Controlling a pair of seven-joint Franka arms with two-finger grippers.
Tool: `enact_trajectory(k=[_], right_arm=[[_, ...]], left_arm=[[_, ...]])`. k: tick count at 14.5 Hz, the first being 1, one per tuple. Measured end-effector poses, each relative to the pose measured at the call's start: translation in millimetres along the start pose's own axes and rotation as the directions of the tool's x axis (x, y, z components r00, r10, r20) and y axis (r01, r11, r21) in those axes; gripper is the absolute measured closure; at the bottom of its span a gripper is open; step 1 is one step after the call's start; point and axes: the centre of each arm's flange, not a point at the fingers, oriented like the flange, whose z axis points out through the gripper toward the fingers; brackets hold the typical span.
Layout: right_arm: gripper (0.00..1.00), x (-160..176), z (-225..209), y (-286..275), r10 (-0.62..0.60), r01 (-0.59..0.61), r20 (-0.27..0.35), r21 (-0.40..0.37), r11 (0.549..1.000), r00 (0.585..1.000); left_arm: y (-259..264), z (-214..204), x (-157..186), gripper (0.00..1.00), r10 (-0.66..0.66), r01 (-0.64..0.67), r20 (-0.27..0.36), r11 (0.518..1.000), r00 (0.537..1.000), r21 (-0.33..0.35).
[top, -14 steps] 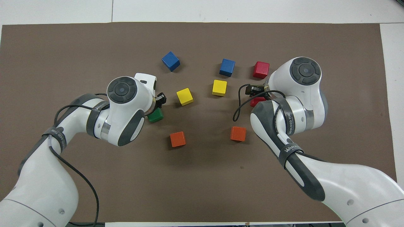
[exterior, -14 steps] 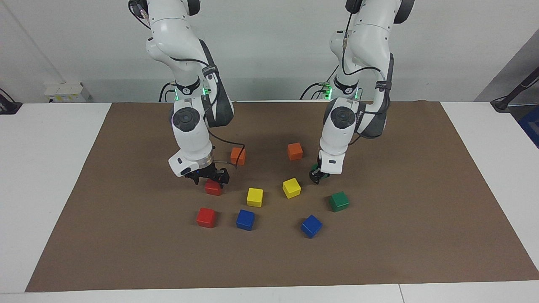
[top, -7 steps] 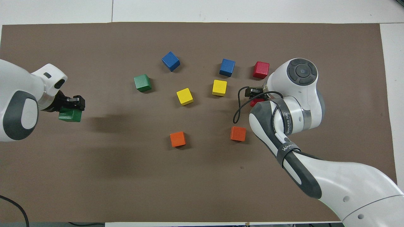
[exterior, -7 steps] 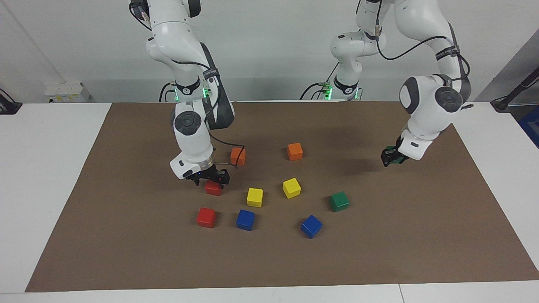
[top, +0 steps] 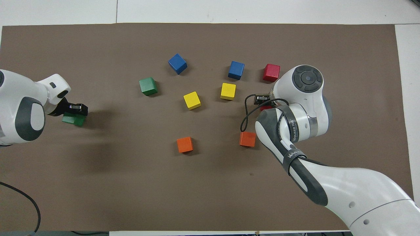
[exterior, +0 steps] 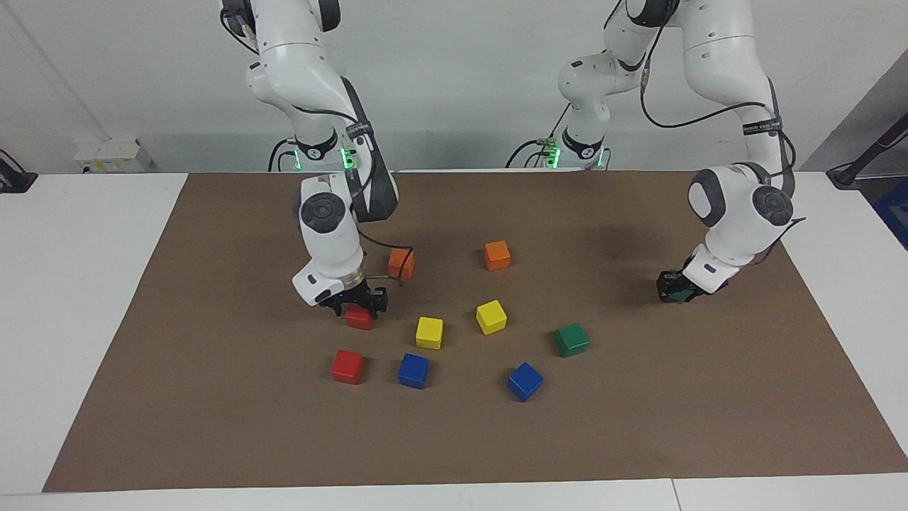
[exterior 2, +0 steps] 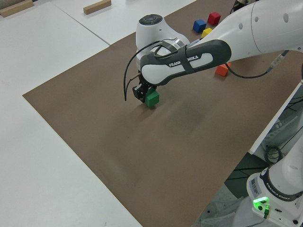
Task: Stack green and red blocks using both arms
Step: 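Carry the green block outward while the right gripper lifts red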
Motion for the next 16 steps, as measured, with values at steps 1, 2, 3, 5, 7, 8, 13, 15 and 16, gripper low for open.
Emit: enact_trajectory(k=[1,2,3,5,7,8,13,15,16], right_arm=[[0.41,-1,0,-2,-0.003,0.003,0.0,0.0,1.0,1.0],[0.45,-1,0,-2,-0.005,0.005,0.0,0.0,1.0,1.0],[0.45,-1,0,-2,-0.005,0.005,0.0,0.0,1.0,1.0],[0.45,-1,0,-2,-0.016,0.016,0.0,0.0,1.0,1.0],[0.45,-1,0,-1,-0.019,0.019,-0.001,-0.001,1.0,1.0],[0.45,0,0,0,-0.016,0.016,-0.001,-0.001,1.0,1.0],[0.45,20,-17,50,-0.012,0.012,-0.016,0.004,1.0,1.0],[0.45,29,-37,92,-0.02,0.02,-0.012,0.009,1.0,1.0],[0.45,32,-46,113,-0.025,0.025,-0.01,0.013,1.0,1.0]], left_arm=[[0,0,0,0.43,0.0,0.0,-0.002,1.0,1.0,0.0],[0,-1,1,0.43,0.001,-0.001,-0.005,1.0,1.0,0.0],[1,-1,1,0.43,0.003,-0.003,-0.009,1.0,1.0,0.001],[2,-2,3,0.43,-0.008,0.008,-0.022,1.0,1.0,0.002],[3,-2,4,0.43,-0.039,0.039,-0.029,0.999,0.999,0.002],[4,-2,4,0.43,-0.06,0.061,-0.033,0.998,0.998,0.002],[4,-4,7,0.43,-0.131,0.131,-0.061,0.991,0.989,0.0],[4,-2,7,0.43,-0.136,0.137,-0.063,0.991,0.989,-0.001],[4,-1,6,0.43,-0.138,0.139,-0.061,0.99,0.988,-0.001]])
